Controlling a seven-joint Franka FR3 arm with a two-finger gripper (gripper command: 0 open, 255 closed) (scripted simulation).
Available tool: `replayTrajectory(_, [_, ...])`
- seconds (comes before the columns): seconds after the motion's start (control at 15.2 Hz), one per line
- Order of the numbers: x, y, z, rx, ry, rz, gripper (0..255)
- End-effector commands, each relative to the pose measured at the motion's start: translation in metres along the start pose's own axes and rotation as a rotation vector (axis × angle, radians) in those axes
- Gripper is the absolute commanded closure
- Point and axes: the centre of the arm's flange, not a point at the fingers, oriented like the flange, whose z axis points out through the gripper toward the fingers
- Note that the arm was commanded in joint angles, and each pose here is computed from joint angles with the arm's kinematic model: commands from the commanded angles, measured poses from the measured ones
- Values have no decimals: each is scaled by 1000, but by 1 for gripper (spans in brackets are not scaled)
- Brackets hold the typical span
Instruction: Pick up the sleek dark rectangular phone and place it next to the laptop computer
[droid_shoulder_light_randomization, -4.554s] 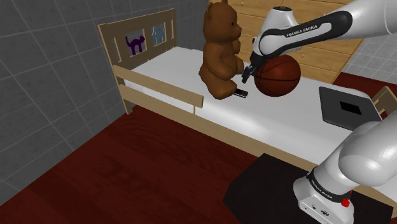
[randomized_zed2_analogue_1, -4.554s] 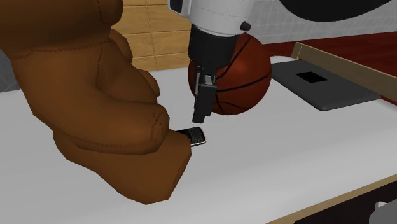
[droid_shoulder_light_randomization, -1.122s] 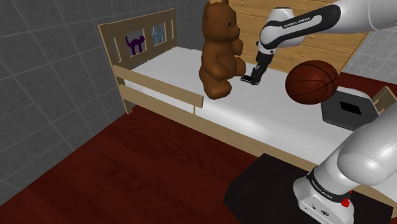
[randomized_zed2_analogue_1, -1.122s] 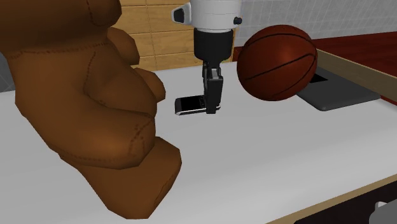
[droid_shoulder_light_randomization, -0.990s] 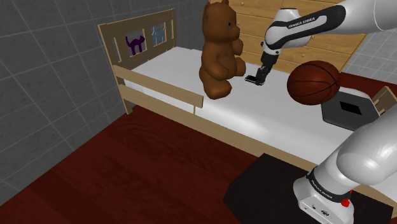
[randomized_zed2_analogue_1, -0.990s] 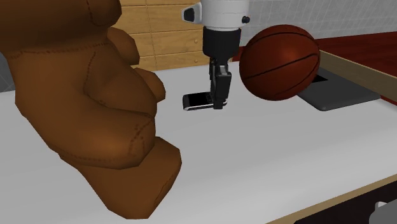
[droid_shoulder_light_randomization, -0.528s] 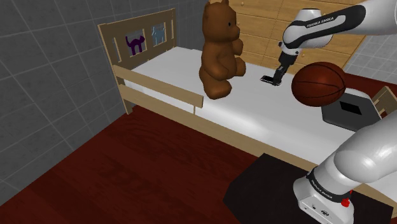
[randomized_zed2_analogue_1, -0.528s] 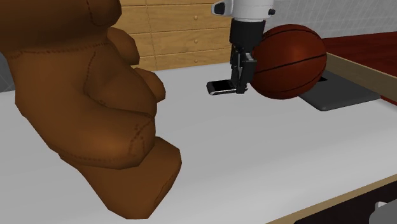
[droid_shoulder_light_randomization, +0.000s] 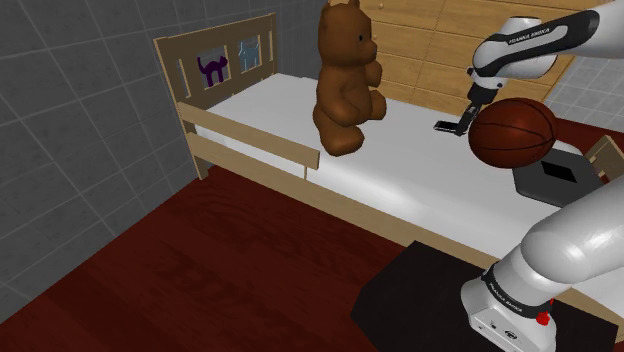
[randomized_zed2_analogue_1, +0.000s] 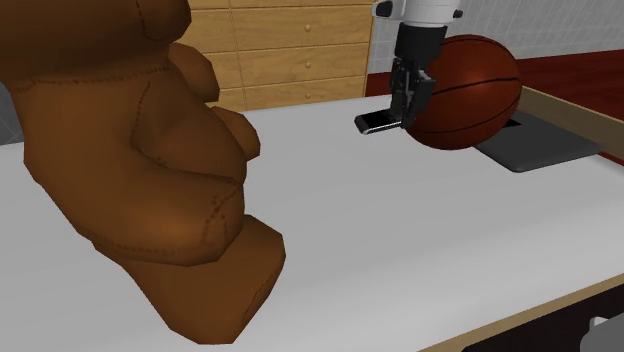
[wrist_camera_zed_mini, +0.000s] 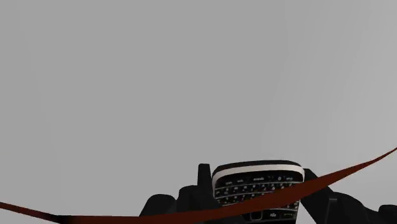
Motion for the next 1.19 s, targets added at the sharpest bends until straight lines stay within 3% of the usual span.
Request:
replayTrajectory(0.0, [-28, 19, 2, 7, -9, 10, 255])
replayTrajectory(0.07, [-40, 29, 2, 7, -9, 10, 255])
replayTrajectory(1.12, [-42, 29, 82, 7, -9, 10, 255])
